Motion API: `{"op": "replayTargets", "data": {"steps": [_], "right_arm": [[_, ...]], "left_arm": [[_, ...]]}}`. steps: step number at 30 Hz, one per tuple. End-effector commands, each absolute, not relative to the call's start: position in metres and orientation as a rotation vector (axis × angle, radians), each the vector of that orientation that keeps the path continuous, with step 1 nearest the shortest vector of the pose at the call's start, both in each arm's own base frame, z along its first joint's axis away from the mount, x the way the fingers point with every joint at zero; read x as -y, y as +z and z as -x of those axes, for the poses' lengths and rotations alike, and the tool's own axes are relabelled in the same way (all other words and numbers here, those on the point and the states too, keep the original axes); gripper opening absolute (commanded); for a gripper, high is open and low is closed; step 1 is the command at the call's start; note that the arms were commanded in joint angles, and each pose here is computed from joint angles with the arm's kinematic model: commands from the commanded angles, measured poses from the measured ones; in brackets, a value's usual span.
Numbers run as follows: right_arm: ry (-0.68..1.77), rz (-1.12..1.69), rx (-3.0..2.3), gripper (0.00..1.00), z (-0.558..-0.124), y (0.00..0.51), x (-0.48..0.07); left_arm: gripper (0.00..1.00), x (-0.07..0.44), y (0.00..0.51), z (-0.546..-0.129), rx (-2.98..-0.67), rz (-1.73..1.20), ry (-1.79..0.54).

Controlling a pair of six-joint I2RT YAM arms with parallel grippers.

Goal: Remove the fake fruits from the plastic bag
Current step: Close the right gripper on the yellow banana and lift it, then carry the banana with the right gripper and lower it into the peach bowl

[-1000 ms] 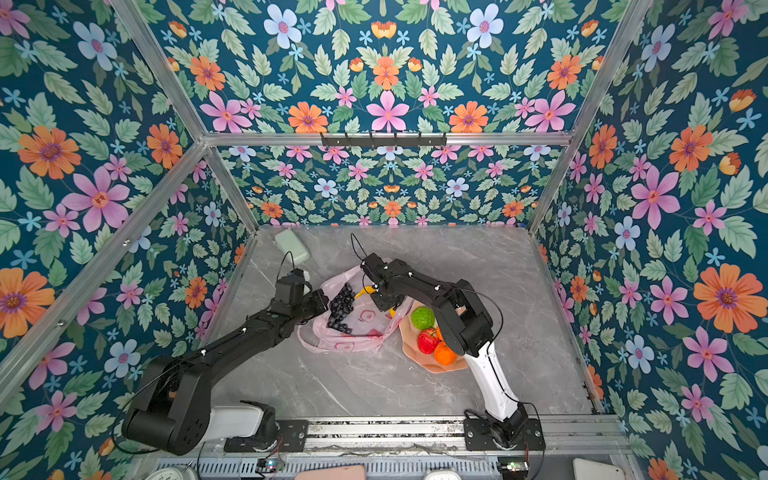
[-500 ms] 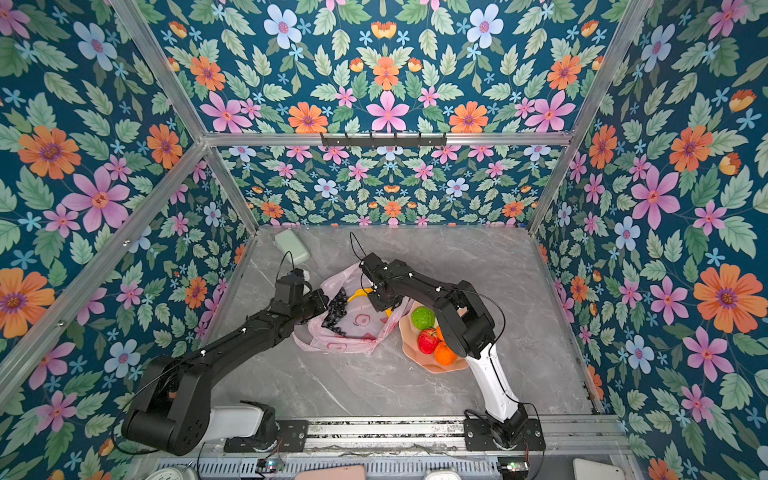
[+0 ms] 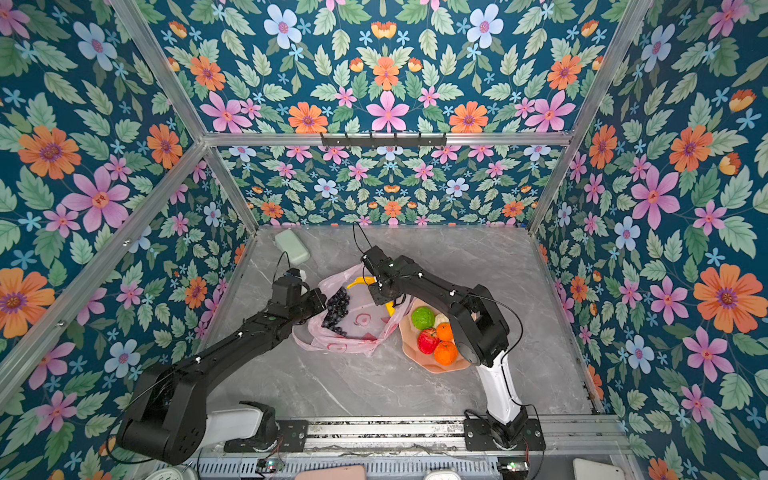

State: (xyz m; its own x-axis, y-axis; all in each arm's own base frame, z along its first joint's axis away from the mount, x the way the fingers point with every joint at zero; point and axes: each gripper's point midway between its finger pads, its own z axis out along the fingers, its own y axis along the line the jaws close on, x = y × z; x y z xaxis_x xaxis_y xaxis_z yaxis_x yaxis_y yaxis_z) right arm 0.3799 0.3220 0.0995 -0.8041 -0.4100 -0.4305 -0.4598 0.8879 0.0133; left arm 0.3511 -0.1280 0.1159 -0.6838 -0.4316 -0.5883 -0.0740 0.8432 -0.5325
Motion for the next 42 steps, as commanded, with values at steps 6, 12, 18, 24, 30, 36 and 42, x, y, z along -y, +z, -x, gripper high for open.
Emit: {"op": "replayTargets", "data": {"steps": [6,12,18,24,30,36,42], "right_arm": [[0.281,0.604,-2.592,0.23,-0.373,0.119,-0.343],[0.283,0.57,-2.585,0.23,-0.351,0.149,-0.324],[0.177,0.475,-2.637,0.2,-0.325,0.167,-0.273],[0.121,0.324,-2.661,0.2,-0.306,0.184,-0.221],[0.092,0.143,-2.697,0.2,-0.288,0.188,-0.17],[0.072,-0.12,-2.734,0.19,-0.27,0.182,-0.119],[0.077,-0.371,-2.754,0.18,-0.248,0.162,-0.087]], "left_arm": [[0.0,0.13,0.122,-0.353,-2.252,0.355,-0.639],[0.0,0.13,0.119,-0.351,-2.265,0.35,-0.632],[0.0,0.132,0.118,-0.351,-2.262,0.346,-0.648],[0.0,0.133,0.118,-0.35,-2.26,0.343,-0.654],[0.0,0.133,0.114,-0.348,-2.269,0.342,-0.653],[0.0,0.134,0.111,-0.35,-2.271,0.342,-0.663],[0.0,0.135,0.107,-0.351,-2.279,0.345,-0.666]]}}
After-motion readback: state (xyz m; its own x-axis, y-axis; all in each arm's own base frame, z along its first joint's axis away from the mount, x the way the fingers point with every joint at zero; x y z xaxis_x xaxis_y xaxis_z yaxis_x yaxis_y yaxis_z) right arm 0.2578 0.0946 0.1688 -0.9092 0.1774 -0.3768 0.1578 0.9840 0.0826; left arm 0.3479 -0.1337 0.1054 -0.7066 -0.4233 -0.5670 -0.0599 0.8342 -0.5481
